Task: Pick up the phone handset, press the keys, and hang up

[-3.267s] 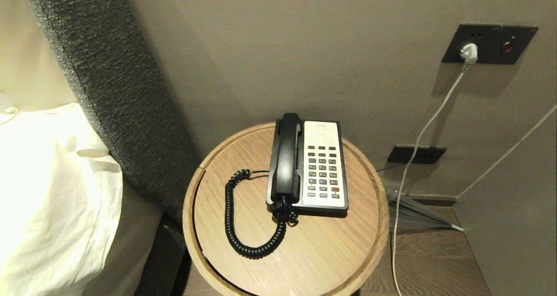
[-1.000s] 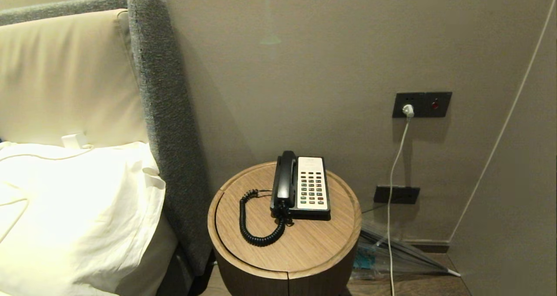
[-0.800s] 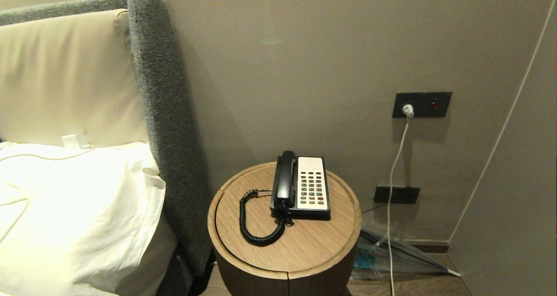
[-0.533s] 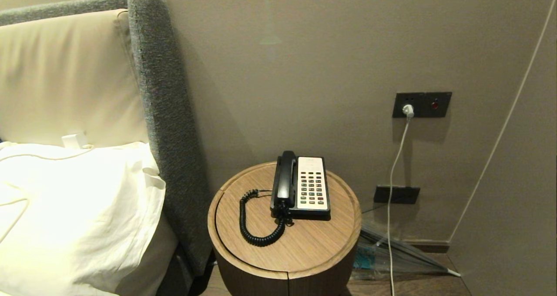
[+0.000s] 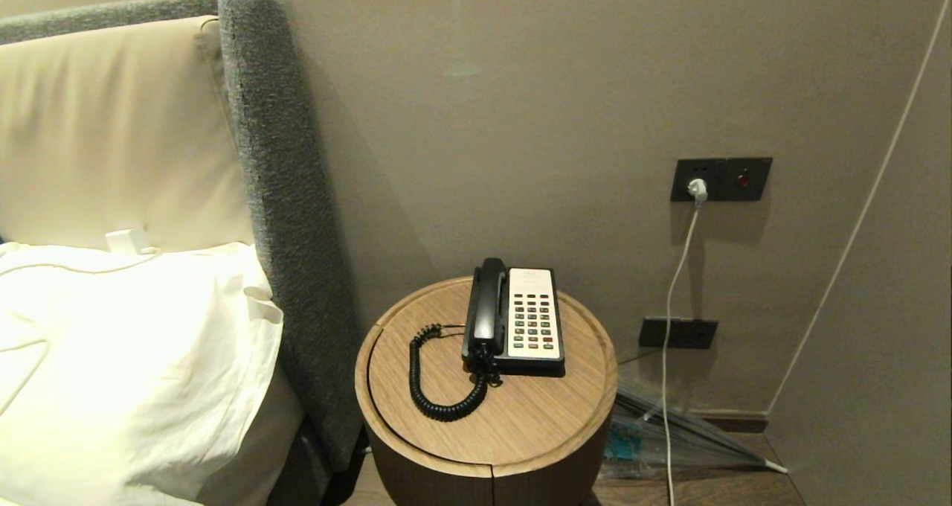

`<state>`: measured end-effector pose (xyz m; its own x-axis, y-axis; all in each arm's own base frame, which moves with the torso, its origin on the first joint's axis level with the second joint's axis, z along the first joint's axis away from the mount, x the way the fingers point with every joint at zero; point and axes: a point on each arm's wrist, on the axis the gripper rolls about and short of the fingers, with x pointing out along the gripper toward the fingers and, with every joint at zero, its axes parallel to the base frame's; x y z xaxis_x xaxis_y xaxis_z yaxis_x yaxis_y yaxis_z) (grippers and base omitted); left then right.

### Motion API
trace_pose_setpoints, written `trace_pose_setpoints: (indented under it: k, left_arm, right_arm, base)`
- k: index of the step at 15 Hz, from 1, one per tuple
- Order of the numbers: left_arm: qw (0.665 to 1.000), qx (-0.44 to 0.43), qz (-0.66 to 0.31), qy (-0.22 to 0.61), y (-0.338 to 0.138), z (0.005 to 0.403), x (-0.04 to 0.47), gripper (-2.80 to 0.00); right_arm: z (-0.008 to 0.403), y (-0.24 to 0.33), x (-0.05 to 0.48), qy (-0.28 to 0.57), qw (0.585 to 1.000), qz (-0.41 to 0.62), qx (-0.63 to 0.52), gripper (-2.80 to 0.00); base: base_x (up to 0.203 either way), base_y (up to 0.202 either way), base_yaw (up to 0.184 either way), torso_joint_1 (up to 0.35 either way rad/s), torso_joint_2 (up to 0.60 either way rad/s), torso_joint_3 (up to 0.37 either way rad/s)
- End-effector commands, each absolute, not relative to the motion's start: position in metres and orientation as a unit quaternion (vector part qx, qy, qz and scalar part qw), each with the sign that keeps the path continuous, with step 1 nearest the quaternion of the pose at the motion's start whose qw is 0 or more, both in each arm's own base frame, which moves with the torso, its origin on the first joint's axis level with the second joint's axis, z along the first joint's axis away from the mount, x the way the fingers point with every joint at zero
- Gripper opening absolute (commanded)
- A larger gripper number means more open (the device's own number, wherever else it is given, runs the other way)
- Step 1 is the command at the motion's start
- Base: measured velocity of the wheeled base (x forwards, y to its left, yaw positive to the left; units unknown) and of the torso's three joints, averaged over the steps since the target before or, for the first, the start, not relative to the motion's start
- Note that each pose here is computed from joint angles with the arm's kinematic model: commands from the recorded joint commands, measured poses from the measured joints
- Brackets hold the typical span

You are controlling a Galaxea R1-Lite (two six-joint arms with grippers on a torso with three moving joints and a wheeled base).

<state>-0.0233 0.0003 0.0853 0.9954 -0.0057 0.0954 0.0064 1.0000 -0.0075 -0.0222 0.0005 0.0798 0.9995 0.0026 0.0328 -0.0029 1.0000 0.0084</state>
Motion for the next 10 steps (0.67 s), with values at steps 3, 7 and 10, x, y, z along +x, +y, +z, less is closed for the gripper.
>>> trace_pose_setpoints:
  k: [3, 7, 10]
  left_arm:
    - [1.000, -0.004, -0.002, -0.028, 0.0002, 0.0743, -0.0200, -2.80]
    - [1.000, -0.004, -0.002, -0.028, 0.0002, 0.0743, -0.0200, -2.80]
    - [1.000, -0.004, -0.003, -0.028, 0.0002, 0.0742, -0.0201, -2.80]
  right_arm:
    - [0.0754, 0.0005, -0.0208, -0.008, 1.000, 0.002, 0.003, -2.80]
    - [0.0754, 0.0005, -0.0209, -0.008, 1.000, 0.002, 0.001, -2.80]
    - [0.0757, 0.0005, -0.0210, -0.008, 1.000, 0.002, 0.005, -2.80]
  base:
    - [0.000, 0.000, 0.000, 0.000, 0.00, 0.000]
    - [0.000, 0.000, 0.000, 0.000, 0.00, 0.000]
    - [0.000, 0.000, 0.000, 0.000, 0.00, 0.000]
